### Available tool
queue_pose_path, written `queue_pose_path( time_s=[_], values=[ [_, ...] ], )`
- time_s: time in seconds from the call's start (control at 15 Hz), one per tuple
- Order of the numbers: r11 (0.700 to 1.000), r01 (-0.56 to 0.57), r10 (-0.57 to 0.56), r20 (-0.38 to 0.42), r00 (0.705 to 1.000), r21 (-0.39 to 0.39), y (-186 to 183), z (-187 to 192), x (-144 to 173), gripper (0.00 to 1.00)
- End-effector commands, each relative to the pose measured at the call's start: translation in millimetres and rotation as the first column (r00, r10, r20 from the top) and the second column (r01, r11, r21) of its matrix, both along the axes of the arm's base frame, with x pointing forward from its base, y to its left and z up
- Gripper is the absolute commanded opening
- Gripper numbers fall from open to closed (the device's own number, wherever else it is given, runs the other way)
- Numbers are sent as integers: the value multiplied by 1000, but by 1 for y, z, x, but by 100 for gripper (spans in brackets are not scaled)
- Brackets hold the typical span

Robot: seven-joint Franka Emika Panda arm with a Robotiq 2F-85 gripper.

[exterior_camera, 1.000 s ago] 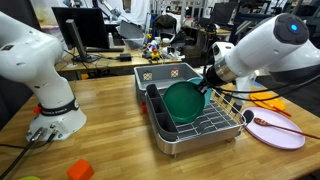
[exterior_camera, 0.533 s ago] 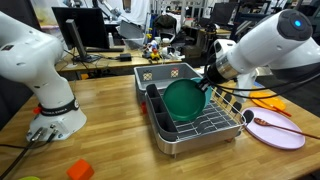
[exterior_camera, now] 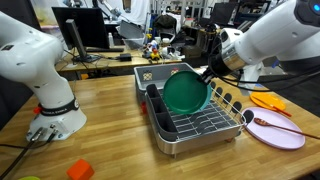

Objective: Take the green plate out of the dish rack

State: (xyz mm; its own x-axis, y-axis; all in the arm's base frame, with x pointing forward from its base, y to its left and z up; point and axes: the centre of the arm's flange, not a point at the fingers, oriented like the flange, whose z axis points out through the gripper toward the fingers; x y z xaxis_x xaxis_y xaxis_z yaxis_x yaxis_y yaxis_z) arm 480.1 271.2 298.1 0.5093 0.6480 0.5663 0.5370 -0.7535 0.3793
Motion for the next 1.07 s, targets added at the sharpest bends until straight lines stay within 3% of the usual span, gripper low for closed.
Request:
queue_pose_path(
  time_s=[0.0,0.27,0.47,0.73,1.0],
  values=[
    [1000,8,-8,4,1000,9,-18,14,-16,2],
    [996,74,-75,22,997,40,-44,30,-24,2],
    [977,145,-149,19,989,155,-69,55,-25,2],
    [914,262,-271,-12,962,309,-109,81,-24,2],
    [843,377,-389,-49,920,384,-144,88,-21,2]
  ],
)
